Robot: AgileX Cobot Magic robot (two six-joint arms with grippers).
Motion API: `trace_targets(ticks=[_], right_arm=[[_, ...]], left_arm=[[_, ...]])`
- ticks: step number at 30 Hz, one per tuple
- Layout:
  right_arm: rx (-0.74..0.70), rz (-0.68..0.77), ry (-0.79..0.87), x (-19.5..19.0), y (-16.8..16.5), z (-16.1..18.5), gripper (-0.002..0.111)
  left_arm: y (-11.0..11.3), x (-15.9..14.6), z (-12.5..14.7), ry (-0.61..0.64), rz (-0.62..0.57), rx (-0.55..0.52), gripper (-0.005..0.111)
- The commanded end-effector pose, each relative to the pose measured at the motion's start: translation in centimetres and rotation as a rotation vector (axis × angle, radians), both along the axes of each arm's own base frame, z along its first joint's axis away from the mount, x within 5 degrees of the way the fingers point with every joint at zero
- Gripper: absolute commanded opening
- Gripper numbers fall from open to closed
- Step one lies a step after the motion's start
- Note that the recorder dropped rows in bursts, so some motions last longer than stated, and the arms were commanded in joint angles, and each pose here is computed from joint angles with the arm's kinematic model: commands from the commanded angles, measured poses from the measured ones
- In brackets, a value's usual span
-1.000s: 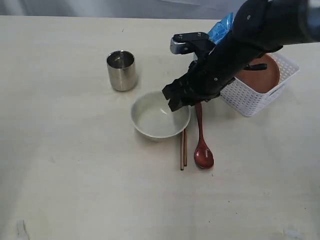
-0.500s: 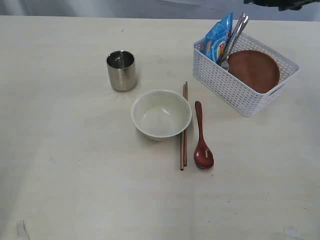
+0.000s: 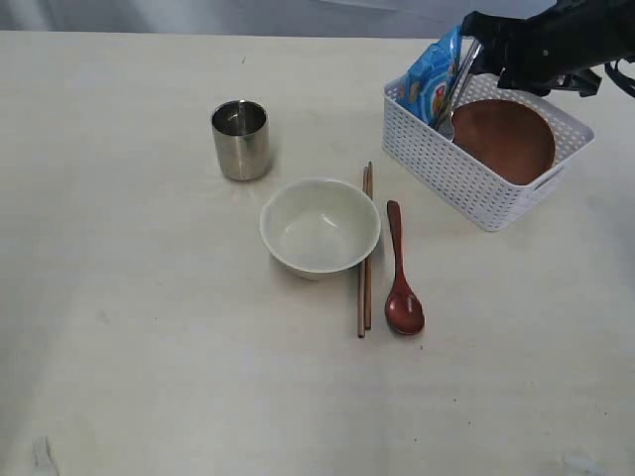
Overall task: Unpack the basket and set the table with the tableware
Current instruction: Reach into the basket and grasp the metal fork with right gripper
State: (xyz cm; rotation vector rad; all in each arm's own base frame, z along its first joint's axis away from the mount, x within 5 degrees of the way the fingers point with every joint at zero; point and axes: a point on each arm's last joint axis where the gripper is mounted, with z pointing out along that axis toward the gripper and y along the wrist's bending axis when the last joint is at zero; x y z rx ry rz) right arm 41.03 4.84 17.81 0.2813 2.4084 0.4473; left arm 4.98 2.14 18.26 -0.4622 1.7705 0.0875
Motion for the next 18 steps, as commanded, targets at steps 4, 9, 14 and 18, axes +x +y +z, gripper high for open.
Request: trace_targets(ticks=[4,9,14,18], right_arm=[[0.009,-0.04,0.011,0.42,-0.14,-1.25,0.039],[0.015,-0.047,0.014,0.46,-0.14,-1.41,0.039],[0.023,-0.057,0.012,0.52,-0.15,-1.45,0.038],[0.023,-0.05,0.014,0.48,0.0,-1.46,0.038]], left_arm=[[-0.04,0.01,0.0,-0.004,-0.008,0.007,0.0],[-0.04,0.01,0.0,-0.004,-0.008,0.007,0.0],[-0.04,0.01,0.0,-0.004,-0.008,0.007,0.0],[-0.04,0.01,0.0,-0.004,-0.008,0.007,0.0]])
